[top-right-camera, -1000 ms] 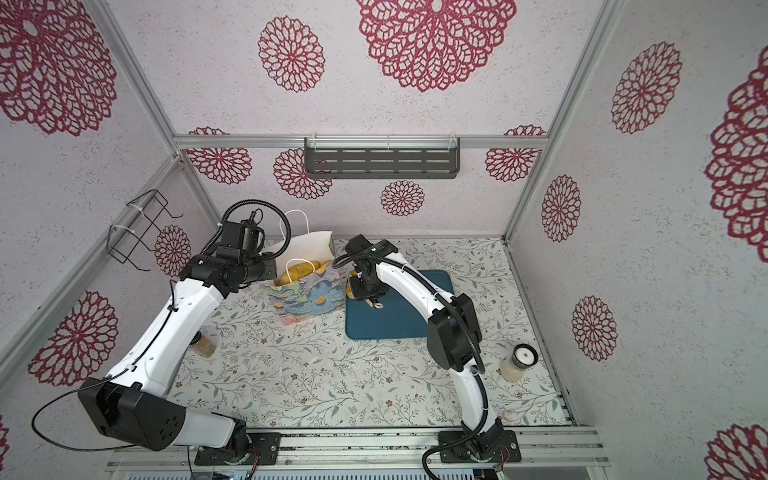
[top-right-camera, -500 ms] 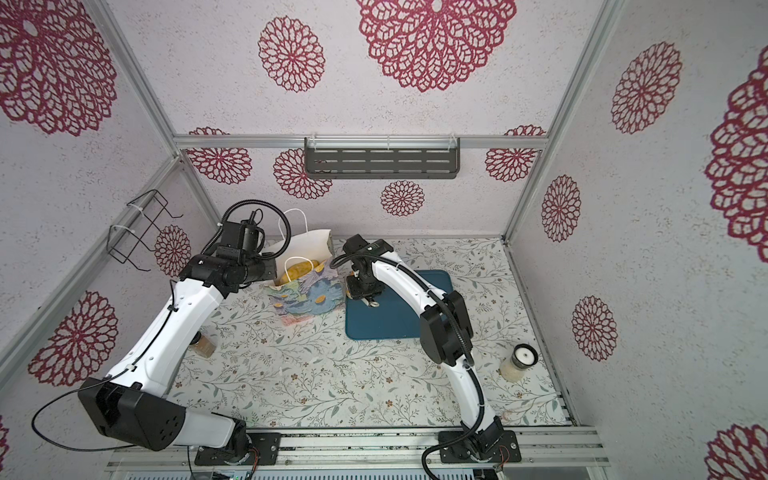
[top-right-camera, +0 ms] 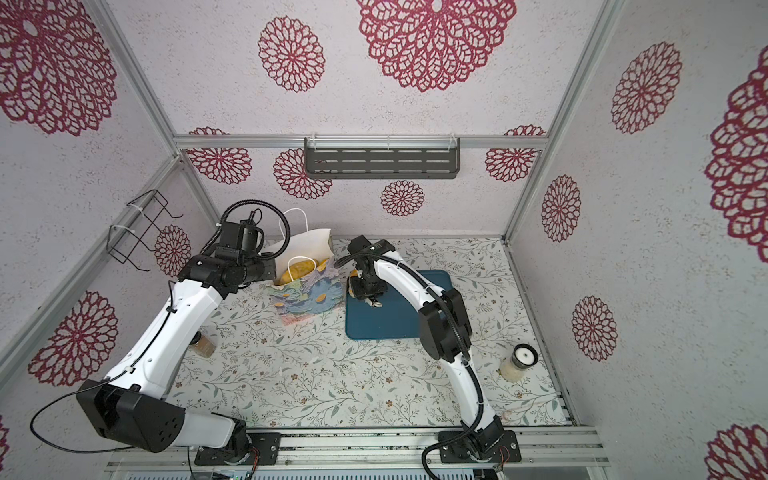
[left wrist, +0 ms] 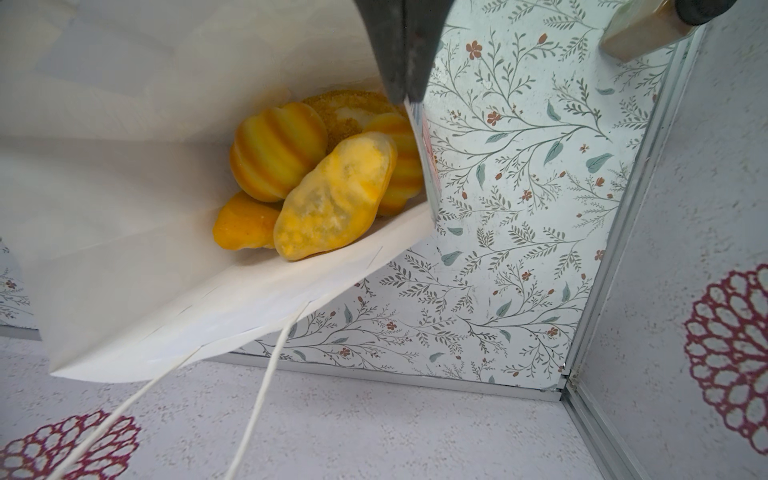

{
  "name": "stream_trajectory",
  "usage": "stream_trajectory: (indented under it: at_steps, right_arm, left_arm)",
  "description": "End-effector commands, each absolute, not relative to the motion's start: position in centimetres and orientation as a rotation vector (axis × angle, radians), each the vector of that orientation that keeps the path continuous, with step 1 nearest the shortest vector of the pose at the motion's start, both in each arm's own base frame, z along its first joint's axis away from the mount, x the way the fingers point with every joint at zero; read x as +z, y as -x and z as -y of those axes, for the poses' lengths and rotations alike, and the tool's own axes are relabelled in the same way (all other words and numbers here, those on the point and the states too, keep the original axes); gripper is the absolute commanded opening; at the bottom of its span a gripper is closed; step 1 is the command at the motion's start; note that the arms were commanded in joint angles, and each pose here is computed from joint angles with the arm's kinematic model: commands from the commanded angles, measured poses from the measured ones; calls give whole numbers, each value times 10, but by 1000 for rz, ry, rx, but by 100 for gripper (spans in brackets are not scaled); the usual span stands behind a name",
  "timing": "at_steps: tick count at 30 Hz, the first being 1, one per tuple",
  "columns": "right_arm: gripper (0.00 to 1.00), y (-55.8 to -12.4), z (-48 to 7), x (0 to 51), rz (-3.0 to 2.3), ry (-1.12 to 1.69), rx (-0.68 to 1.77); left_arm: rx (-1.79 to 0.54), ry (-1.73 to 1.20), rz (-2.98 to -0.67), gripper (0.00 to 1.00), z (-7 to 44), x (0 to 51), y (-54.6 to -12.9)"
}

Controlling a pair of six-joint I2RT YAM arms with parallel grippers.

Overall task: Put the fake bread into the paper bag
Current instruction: 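Lower the tongs and close them on the braided pastry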

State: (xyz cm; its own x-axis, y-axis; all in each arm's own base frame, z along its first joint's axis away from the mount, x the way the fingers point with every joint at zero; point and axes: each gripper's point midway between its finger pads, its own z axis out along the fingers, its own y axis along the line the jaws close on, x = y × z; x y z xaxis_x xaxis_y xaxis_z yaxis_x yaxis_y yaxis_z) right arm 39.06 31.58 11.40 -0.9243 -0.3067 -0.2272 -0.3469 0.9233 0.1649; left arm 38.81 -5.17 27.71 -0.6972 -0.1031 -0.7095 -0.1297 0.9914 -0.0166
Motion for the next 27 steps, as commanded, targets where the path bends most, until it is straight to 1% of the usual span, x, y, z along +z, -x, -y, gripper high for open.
stream_trajectory:
  at_steps: [1,5,9,13,18,27]
  right_arm:
    - [36,-399,-313,122,-2862,496,311]
    - [31,-399,-308,116,-2879,494,297]
    - [22,-397,-304,111,-2891,487,296]
    - [10,-392,-302,114,-2897,479,308]
    - [5,-385,-296,121,-2879,448,316]
    - [3,-370,-289,135,-2822,372,396]
  left_arm:
    - [26,154,-2294,0,54,292,-387]
    - [27,154,-2297,0,55,291,-388]
    - [29,155,-2297,0,54,291,-388]
    - [30,155,-2295,0,54,292,-387]
    - [28,155,-2297,0,54,291,-388]
    - [16,148,-2310,0,58,287,-389]
